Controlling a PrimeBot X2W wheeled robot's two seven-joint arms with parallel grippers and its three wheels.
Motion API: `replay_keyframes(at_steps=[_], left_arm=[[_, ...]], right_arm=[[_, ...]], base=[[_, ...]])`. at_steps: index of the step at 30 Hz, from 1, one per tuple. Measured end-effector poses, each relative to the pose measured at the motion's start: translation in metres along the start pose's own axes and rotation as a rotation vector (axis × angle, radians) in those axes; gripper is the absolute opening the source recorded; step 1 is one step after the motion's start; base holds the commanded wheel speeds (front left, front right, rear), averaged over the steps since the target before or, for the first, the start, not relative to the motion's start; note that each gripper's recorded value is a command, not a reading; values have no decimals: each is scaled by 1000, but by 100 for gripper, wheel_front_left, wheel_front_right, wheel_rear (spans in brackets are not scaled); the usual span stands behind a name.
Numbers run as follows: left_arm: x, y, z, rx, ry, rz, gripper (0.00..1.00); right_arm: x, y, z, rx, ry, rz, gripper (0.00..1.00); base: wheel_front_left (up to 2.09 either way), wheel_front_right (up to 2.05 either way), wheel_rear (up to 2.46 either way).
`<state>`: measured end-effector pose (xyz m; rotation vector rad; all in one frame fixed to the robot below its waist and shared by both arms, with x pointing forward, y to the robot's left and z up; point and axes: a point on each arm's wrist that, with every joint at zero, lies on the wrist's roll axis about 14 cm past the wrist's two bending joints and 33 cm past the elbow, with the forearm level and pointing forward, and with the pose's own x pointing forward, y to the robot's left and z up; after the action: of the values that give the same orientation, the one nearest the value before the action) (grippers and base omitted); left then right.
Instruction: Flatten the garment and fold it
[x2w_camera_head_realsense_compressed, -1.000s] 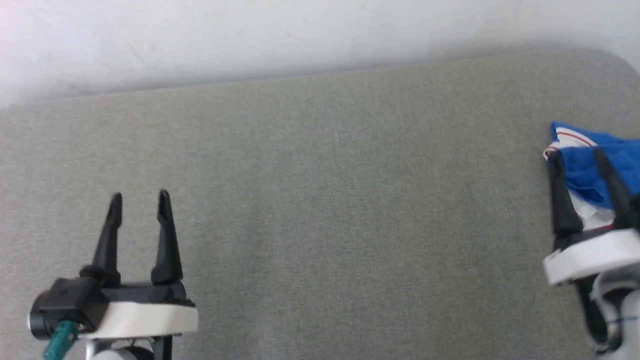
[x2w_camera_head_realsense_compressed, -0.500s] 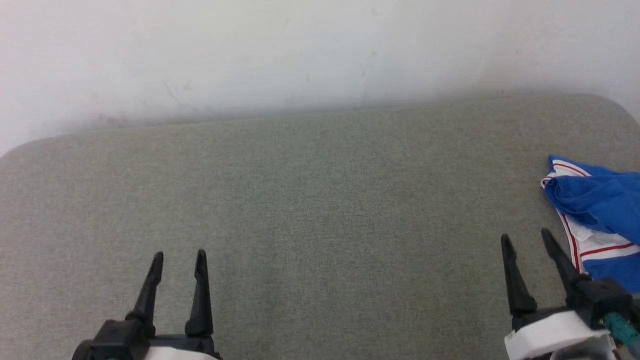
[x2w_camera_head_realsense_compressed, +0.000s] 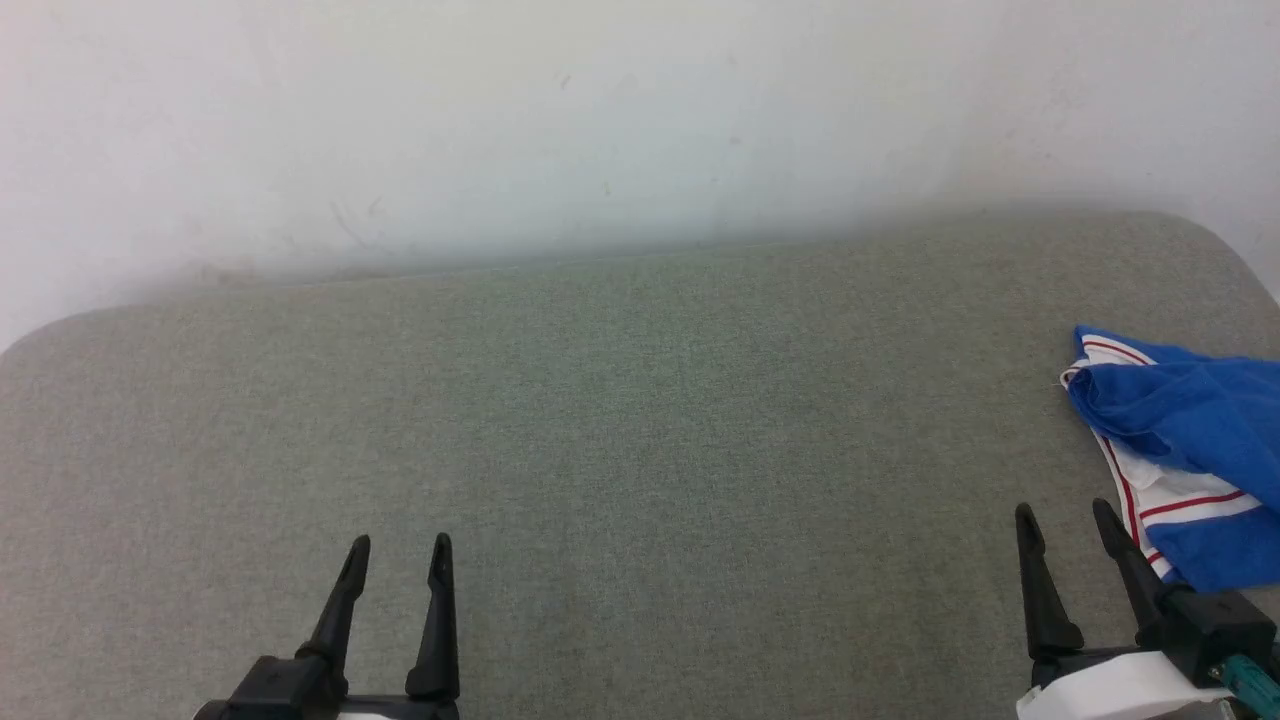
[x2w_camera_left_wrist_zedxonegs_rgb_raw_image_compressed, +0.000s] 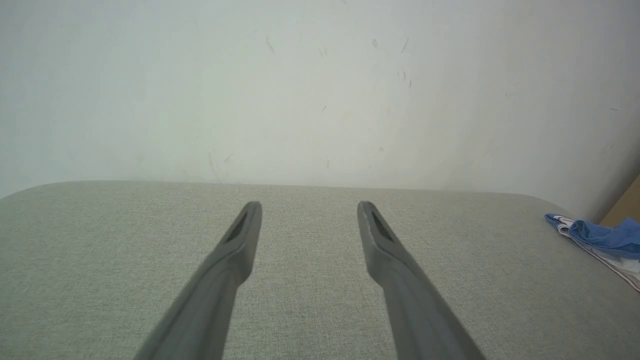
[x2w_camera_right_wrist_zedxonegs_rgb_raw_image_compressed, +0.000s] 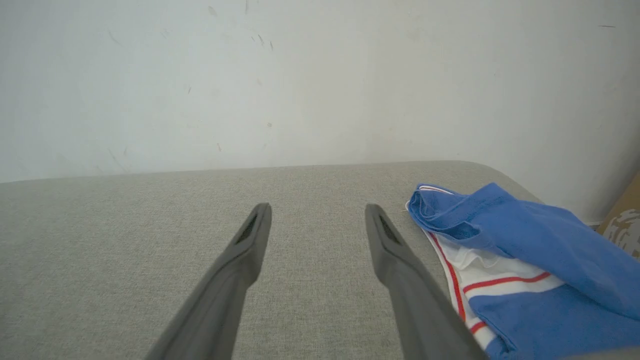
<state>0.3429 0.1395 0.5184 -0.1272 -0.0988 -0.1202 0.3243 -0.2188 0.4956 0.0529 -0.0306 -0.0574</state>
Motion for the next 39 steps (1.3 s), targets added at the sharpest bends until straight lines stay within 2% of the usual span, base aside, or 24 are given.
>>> replay_keyframes(at_steps=[18,19,39], left_arm=[[4,7,-16,-24,43,24,100],[4,7,-16,-25,46,25,0],[3,11,-17,-7,64,35,0]], right_arm=[[14,6,-1,-19,-11,20,100],[15,7,-1,-20,-9,22,0],[17,12,-2,-22,8,40,0]], base=[[0,0,0],[0,0,0],[0,0,0]])
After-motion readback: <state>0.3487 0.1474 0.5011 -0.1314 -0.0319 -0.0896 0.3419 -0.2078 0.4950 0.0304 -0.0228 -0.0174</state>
